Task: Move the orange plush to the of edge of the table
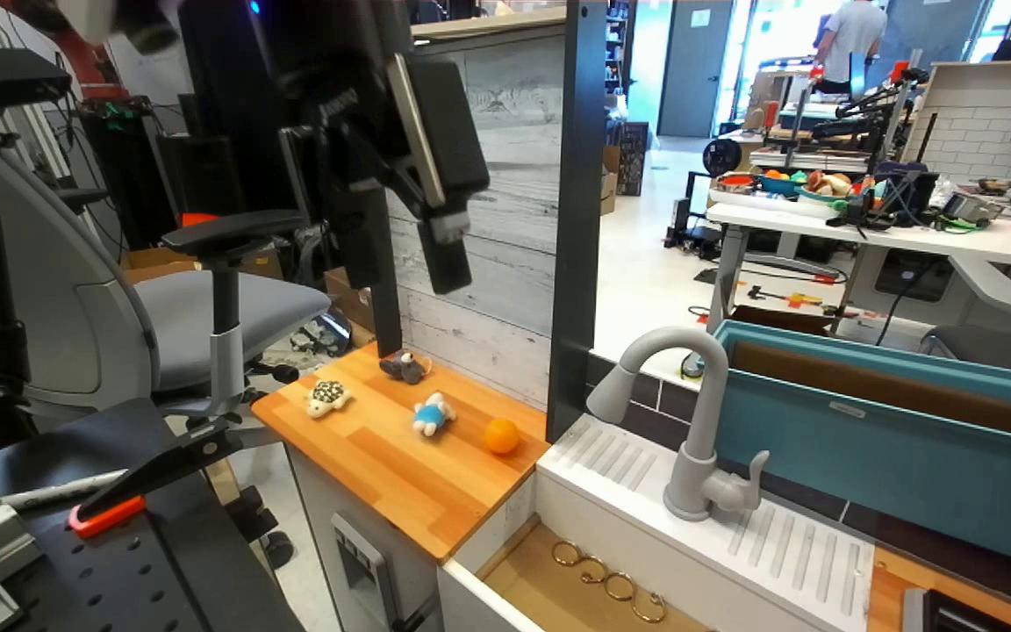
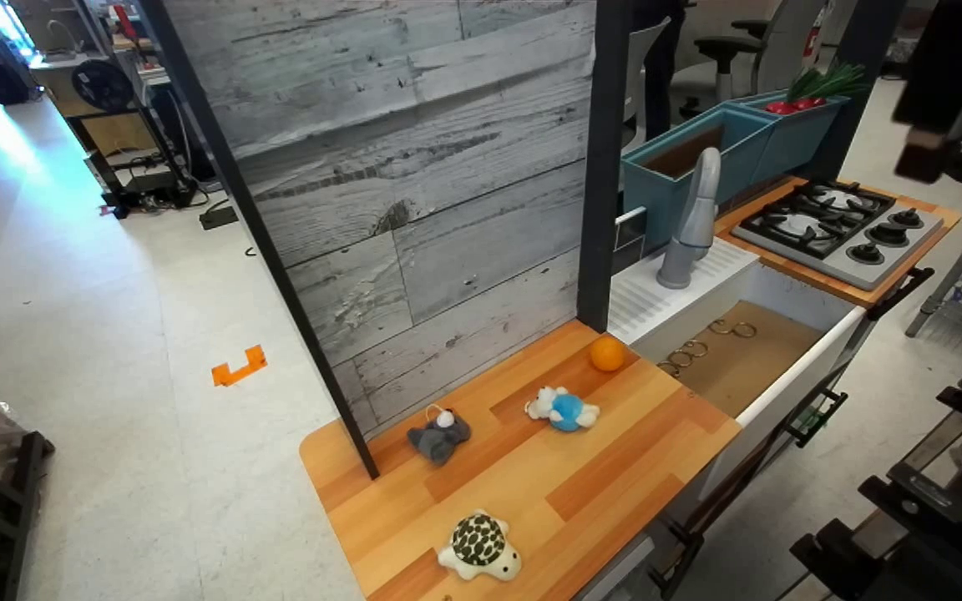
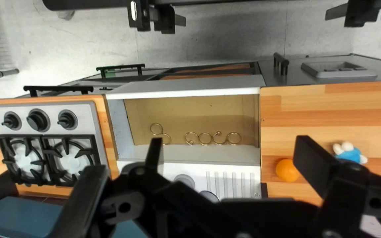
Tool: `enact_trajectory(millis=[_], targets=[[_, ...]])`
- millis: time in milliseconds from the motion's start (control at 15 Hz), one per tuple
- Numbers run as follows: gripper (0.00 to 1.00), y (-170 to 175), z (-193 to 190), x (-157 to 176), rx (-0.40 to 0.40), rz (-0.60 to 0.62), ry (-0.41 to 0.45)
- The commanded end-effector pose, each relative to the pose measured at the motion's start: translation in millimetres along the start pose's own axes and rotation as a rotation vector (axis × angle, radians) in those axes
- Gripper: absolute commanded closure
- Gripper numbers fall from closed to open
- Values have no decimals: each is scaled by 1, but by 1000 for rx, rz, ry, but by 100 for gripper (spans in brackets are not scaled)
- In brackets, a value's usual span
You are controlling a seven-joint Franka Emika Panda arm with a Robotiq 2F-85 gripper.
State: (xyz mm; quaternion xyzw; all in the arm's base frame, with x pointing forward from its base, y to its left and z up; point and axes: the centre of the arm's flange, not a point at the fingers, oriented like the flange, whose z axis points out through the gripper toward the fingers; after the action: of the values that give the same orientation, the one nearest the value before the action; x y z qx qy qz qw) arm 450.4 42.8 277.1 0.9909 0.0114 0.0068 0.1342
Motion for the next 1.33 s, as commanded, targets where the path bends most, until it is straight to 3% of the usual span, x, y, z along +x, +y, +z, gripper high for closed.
enact_trajectory(millis=[0,267,533,733,1267], targets=[[0,-23,49,53,-21,-5,46],[0,-52,97,83,22,-24,107],[0,-88,122,105,95,-74,207],[0,-107,142,119,133,-96,230],[0,-122,193,145,159,-120,155]])
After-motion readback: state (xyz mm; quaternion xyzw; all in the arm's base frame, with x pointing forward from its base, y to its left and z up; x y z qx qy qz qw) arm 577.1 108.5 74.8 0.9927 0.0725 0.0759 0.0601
